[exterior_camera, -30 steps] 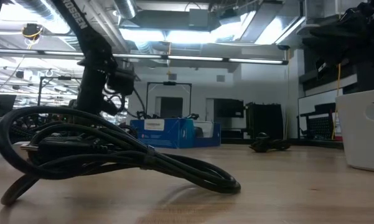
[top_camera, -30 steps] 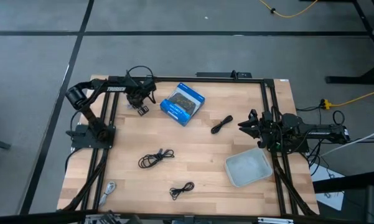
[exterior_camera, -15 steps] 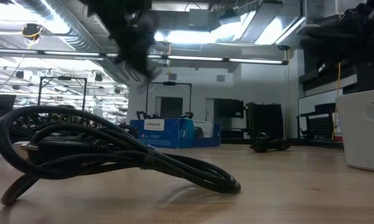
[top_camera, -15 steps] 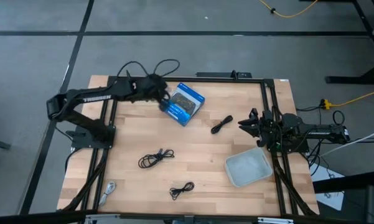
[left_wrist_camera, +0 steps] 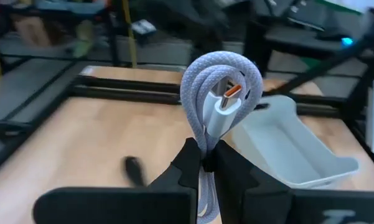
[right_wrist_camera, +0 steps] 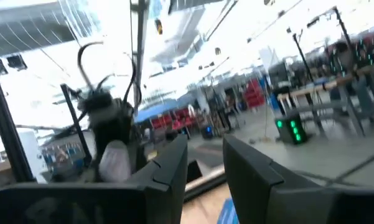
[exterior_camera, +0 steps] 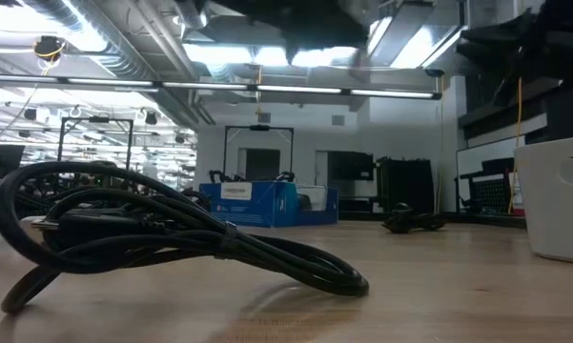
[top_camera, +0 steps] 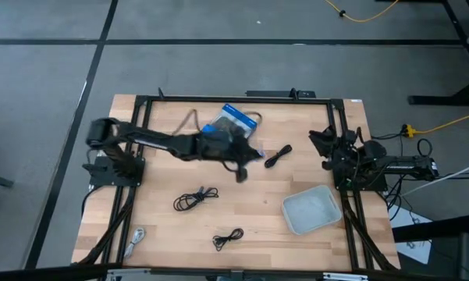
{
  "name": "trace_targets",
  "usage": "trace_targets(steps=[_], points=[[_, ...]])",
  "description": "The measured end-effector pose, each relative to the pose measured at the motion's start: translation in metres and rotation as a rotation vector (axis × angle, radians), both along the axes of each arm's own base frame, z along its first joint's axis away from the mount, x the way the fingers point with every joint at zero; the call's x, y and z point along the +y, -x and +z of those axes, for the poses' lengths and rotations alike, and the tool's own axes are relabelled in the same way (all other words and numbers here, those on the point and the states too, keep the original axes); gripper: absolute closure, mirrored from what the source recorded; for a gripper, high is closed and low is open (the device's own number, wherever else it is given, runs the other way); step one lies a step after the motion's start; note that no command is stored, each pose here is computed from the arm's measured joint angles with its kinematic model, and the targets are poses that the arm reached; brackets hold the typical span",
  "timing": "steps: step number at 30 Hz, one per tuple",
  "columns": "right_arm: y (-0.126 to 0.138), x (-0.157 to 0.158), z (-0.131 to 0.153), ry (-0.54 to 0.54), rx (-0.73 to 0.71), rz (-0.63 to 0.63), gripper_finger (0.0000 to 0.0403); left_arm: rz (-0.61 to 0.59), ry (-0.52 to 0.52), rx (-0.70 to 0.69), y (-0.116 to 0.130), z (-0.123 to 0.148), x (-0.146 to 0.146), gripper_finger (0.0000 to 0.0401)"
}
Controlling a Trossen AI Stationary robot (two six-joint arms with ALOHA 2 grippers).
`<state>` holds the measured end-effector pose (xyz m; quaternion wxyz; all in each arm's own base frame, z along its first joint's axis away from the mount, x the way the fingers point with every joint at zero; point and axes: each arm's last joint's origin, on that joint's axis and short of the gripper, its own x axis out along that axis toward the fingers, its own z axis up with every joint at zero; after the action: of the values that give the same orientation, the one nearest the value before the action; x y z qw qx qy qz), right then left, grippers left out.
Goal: Pick and place USB-C Cables
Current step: Put the gray charger cable into the gray bin
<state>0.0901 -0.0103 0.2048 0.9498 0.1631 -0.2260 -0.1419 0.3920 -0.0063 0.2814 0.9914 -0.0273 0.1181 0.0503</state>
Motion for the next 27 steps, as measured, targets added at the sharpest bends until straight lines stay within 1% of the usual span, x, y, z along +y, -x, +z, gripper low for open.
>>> trace_targets(steps=[2,4,6,9,12,14,16,19,21,24,27], points=[[0.0,0.0,0.001,0.02,-0.001,-0.003,0.0297,-0.03,-0.004,0.004,-0.019,-0.005,-0.008,0.0385],[-0.001,0.001,-0.001,0.051,0.021,0.026,0.0297,-0.054,-0.037,0.002,-0.037,-0.008,-0.015,0.0385],[-0.002,0.004,-0.003,0.086,0.05,0.109,0.0297,-0.086,-0.073,-0.011,-0.052,-0.006,-0.02,0.0385],[-0.004,0.008,-0.005,0.143,0.066,0.251,0.0297,-0.128,-0.104,-0.043,-0.067,0.004,-0.023,0.0386],[-0.004,0.011,-0.005,0.21,0.069,0.342,0.0297,-0.146,-0.137,-0.091,-0.072,0.02,-0.023,0.0386],[-0.004,0.013,-0.005,0.267,0.078,0.397,0.0297,-0.147,-0.139,-0.107,-0.073,0.027,-0.023,0.0386],[-0.004,0.015,-0.007,0.326,0.091,0.449,0.0297,-0.15,-0.139,-0.116,-0.074,0.03,-0.023,0.0386],[-0.004,0.017,-0.009,0.38,0.104,0.507,0.0297,-0.154,-0.134,-0.119,-0.074,0.031,-0.026,0.0387],[-0.004,0.018,-0.009,0.386,0.104,0.53,0.0297,-0.157,-0.13,-0.118,-0.074,0.03,-0.027,0.0387],[-0.004,0.018,-0.009,0.36,0.108,0.547,0.0297,-0.162,-0.13,-0.119,-0.074,0.03,-0.03,0.0387],[-0.004,0.019,-0.01,0.374,0.114,0.58,0.0297,-0.161,-0.132,-0.123,-0.073,0.031,-0.032,0.0387]])
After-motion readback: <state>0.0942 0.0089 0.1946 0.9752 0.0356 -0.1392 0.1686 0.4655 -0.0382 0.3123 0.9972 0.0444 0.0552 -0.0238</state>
